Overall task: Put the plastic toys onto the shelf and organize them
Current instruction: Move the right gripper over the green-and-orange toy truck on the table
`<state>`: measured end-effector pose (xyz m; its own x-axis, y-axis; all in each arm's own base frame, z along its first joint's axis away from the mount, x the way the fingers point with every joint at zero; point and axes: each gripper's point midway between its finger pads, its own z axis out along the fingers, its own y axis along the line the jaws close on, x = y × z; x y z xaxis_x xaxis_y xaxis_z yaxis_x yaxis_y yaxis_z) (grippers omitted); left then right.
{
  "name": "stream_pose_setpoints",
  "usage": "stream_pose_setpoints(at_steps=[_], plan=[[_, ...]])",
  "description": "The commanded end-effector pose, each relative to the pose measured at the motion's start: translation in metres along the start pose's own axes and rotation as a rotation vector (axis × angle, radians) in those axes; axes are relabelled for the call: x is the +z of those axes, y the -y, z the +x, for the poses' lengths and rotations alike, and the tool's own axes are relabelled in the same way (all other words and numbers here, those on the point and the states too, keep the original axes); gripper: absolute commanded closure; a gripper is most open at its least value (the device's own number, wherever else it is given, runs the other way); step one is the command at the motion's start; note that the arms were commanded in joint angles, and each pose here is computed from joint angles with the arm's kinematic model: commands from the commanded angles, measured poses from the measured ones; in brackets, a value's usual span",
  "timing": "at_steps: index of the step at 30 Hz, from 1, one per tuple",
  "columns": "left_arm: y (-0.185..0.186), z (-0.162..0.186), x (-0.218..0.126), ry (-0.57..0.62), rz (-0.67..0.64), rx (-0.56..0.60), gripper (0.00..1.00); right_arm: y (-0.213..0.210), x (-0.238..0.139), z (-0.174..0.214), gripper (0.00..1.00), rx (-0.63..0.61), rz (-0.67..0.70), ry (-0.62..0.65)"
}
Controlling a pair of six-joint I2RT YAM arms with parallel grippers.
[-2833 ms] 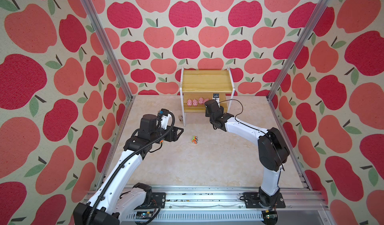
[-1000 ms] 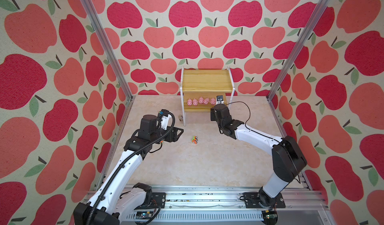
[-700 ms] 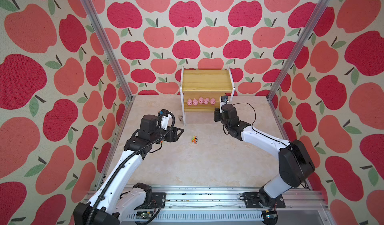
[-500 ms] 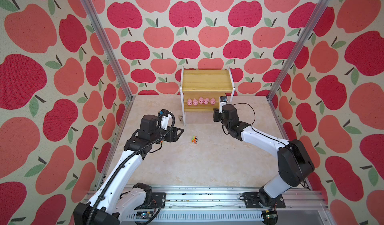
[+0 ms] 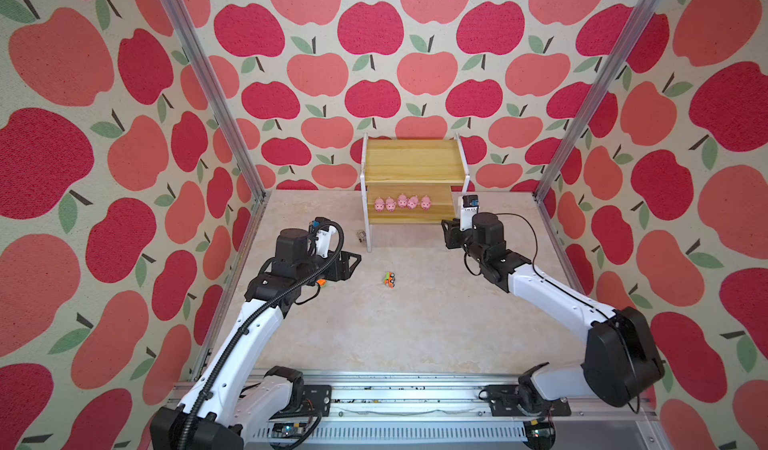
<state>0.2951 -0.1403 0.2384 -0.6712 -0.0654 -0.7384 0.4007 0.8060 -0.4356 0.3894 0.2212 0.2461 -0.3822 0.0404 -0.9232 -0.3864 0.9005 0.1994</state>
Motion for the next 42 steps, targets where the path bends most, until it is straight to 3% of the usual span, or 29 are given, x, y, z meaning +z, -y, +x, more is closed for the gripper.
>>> stream_pose_setpoints(at_steps=[1,8,13,19,24,33,42], plan=[[-0.024,-0.003,0.006,0.008,-0.040,-0.105,0.19,-0.008,-0.013,0.025,0.58,-0.010,-0.059,-0.095],[-0.050,-0.010,0.009,0.007,-0.119,-0.336,0.16,-0.013,-0.018,0.045,0.52,0.030,-0.097,-0.139],[-0.068,-0.003,-0.002,-0.001,-0.260,-0.447,0.01,-0.045,-0.012,0.076,0.41,-0.013,-0.172,-0.200],[-0.084,0.020,-0.015,-0.020,-0.399,-0.602,0.01,-0.092,-0.005,0.124,0.36,-0.084,-0.257,-0.287],[-0.074,0.013,-0.047,0.087,-0.510,-0.714,0.01,-0.107,-0.004,0.151,0.35,-0.101,-0.286,-0.327],[-0.041,0.004,-0.065,0.039,-0.635,-0.838,0.01,-0.170,-0.002,0.193,0.35,-0.177,-0.418,-0.321],[-0.023,-0.021,-0.053,0.040,-0.588,-0.879,0.01,-0.161,0.012,0.191,0.33,-0.237,-0.276,-0.302]])
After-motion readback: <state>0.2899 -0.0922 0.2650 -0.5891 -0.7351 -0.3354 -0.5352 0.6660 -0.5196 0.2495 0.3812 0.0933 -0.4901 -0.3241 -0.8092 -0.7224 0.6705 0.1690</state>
